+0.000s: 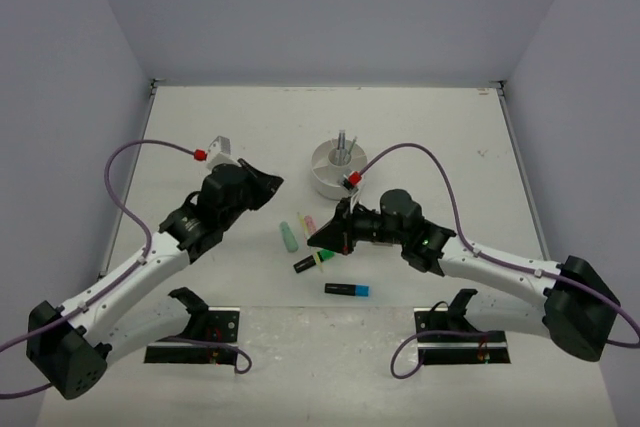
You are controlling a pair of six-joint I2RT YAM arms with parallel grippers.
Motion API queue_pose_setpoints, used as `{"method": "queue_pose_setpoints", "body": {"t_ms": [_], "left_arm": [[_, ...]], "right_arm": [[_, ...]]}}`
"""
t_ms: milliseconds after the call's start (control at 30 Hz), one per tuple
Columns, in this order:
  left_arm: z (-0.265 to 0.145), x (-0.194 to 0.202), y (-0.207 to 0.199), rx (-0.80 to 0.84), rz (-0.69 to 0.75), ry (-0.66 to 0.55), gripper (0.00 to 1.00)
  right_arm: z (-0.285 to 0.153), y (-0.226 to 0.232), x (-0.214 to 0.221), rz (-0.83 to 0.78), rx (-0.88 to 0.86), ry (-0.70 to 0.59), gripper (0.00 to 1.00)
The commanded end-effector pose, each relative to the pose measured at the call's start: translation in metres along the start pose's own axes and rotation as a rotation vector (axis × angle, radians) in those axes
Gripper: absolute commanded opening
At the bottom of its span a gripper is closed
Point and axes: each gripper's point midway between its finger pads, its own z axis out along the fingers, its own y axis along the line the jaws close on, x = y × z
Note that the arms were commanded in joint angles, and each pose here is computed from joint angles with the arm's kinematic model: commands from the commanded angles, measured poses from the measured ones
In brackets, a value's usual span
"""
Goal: Sort the stationery into containers
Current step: Close the pen cap on the pen.
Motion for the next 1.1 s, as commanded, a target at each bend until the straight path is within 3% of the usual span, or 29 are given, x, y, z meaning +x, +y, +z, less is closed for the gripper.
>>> {"method": "queue_pose_setpoints", "body": {"t_ms": [0, 233, 1067], "left_arm": [[-0.032, -0.006, -0.079, 0.469, 0.274, -0.037, 0.00], [-0.072, -0.002, -0.094, 0.659, 0.366, -0.072, 0.00], [-0.060, 0.001, -0.072, 0.561, 0.355, -0.068, 0.00]], "right_arm": [[0.012, 0.030, -0.059, 0.016, -0.064, -0.259, 0.00], [0.012, 0.020, -0.077, -0.021, 0.037, -0.322, 0.00], [0.007, 0.022, -0.081, -0.126, 0.061, -0.299, 0.00]]}}
